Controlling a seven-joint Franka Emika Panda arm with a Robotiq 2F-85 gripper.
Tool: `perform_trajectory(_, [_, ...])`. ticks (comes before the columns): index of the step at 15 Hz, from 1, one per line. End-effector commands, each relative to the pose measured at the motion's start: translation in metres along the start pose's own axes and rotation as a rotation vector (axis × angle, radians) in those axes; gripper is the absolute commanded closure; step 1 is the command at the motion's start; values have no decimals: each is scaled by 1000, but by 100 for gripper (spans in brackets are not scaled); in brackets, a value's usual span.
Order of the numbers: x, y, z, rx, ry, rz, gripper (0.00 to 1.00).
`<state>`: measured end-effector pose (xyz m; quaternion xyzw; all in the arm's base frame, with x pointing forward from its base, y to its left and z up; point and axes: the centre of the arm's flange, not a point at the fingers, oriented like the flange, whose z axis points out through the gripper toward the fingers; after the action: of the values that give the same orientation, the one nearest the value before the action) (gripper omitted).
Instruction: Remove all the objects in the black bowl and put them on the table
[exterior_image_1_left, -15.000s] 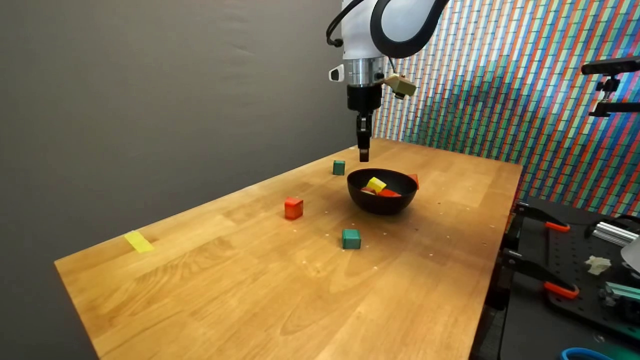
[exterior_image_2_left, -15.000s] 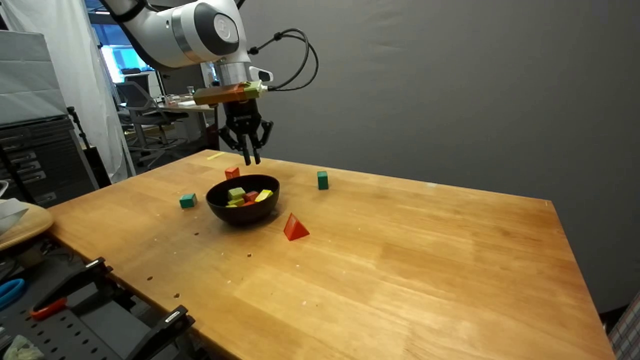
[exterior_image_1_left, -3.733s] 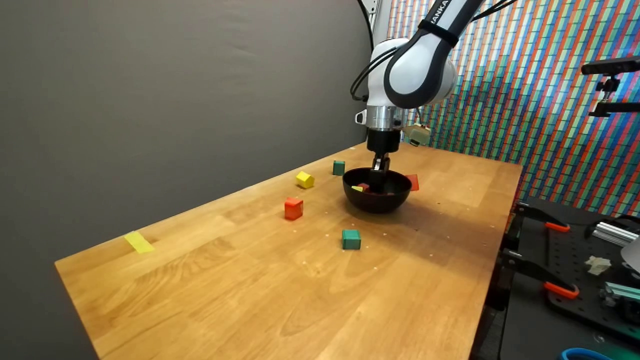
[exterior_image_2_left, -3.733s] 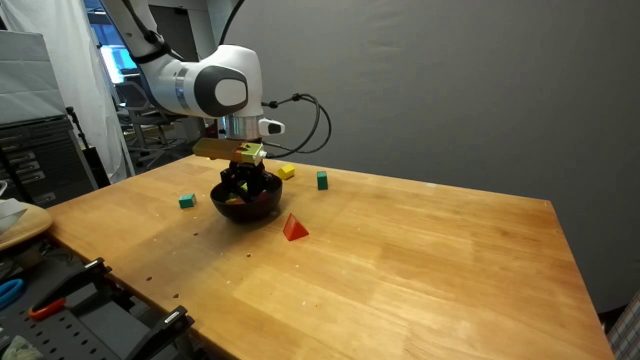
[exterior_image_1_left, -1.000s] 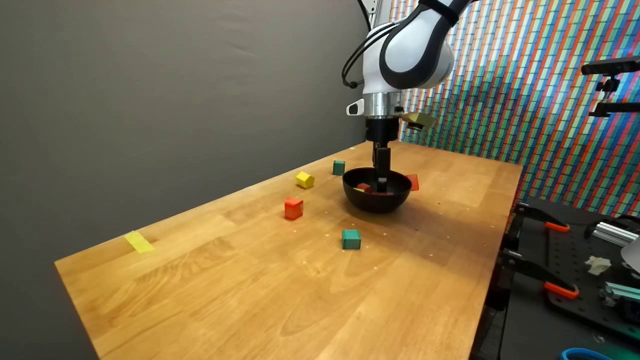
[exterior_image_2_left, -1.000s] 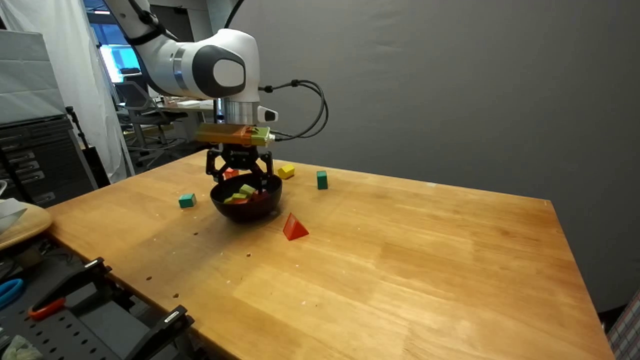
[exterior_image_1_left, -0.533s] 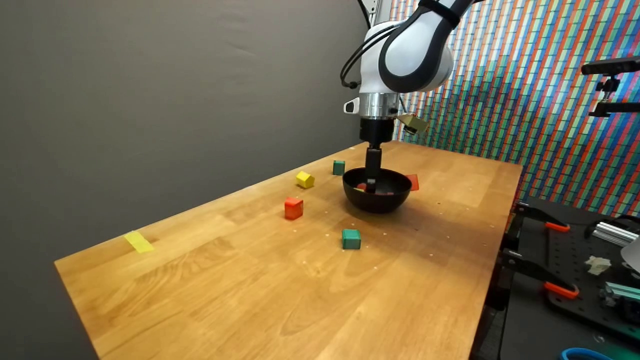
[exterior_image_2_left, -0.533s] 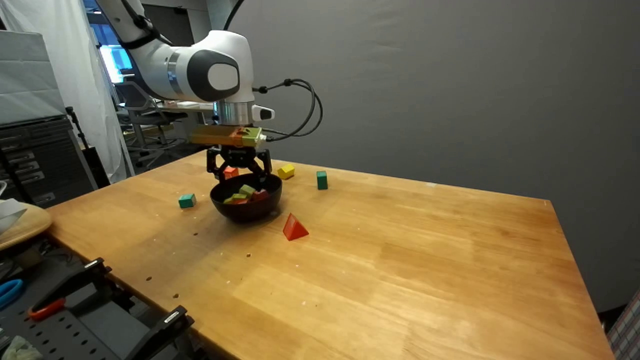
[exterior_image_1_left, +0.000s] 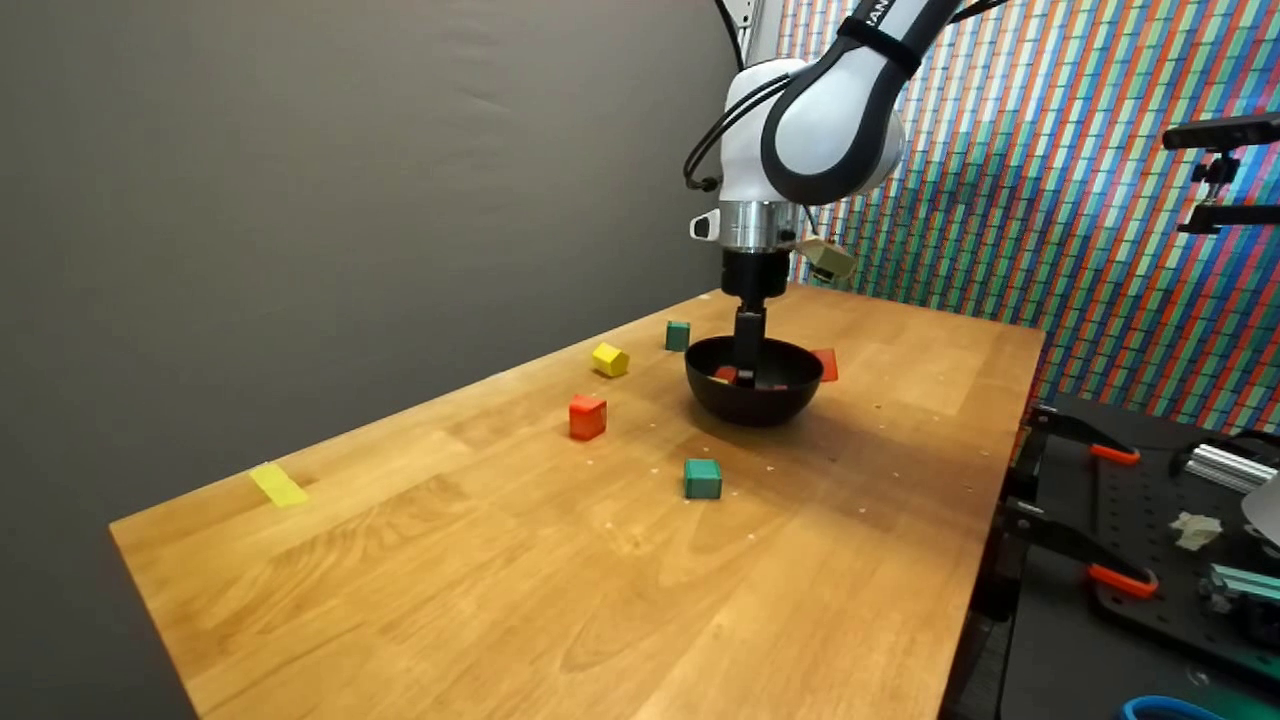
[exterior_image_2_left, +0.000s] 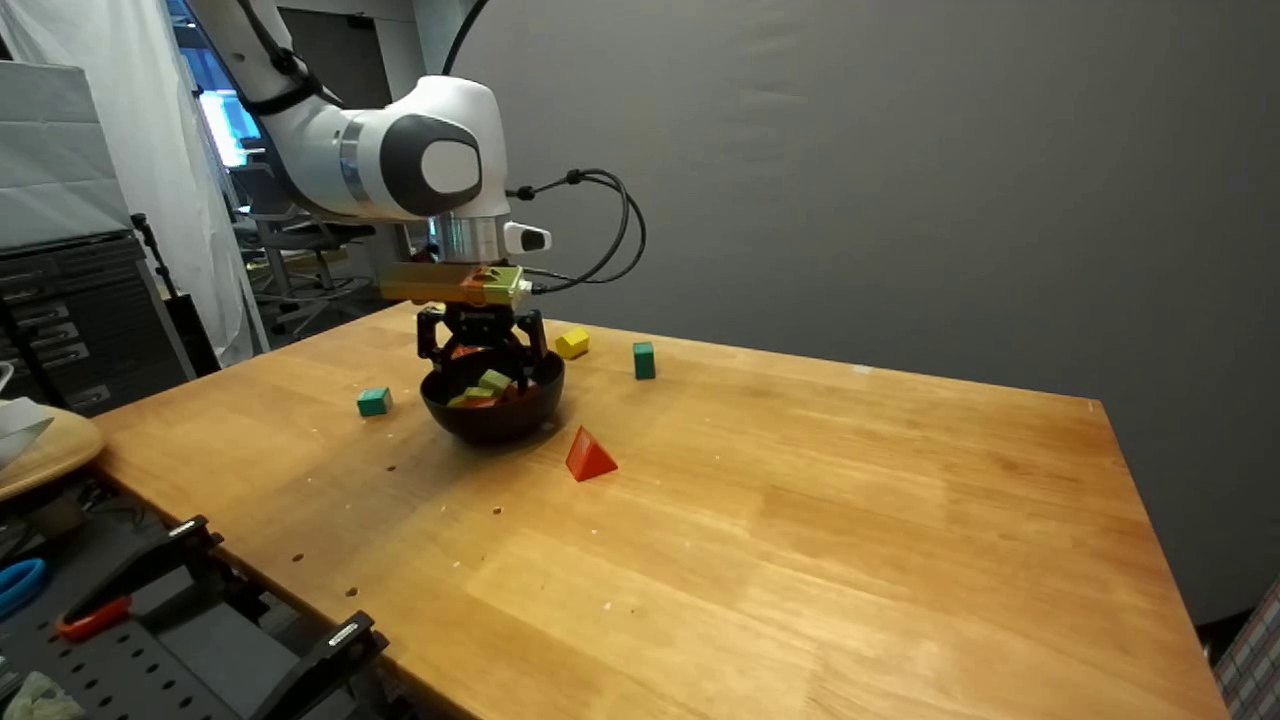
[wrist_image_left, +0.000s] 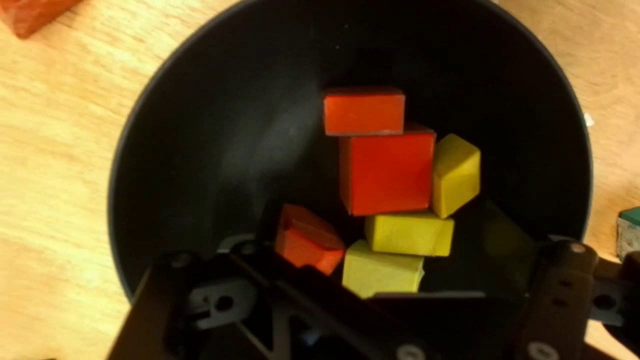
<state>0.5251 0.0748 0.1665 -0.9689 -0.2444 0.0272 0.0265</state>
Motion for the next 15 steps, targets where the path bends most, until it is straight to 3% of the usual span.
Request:
perform_trajectory(1, [-1, 0, 8, -14, 7, -5, 0])
perform_trajectory(8, [-9, -2, 24, 20, -39, -9, 0])
perform_trajectory(9, [-9, -3, 25, 22, -42, -11, 25])
perform_trajectory(11, [-10, -3, 25, 20, -49, -11, 34])
perform_trajectory(14, [-11, -3, 21, 12, -51, -6, 58])
perform_trajectory(15, [-12, -3, 16, 0, -49, -1, 61])
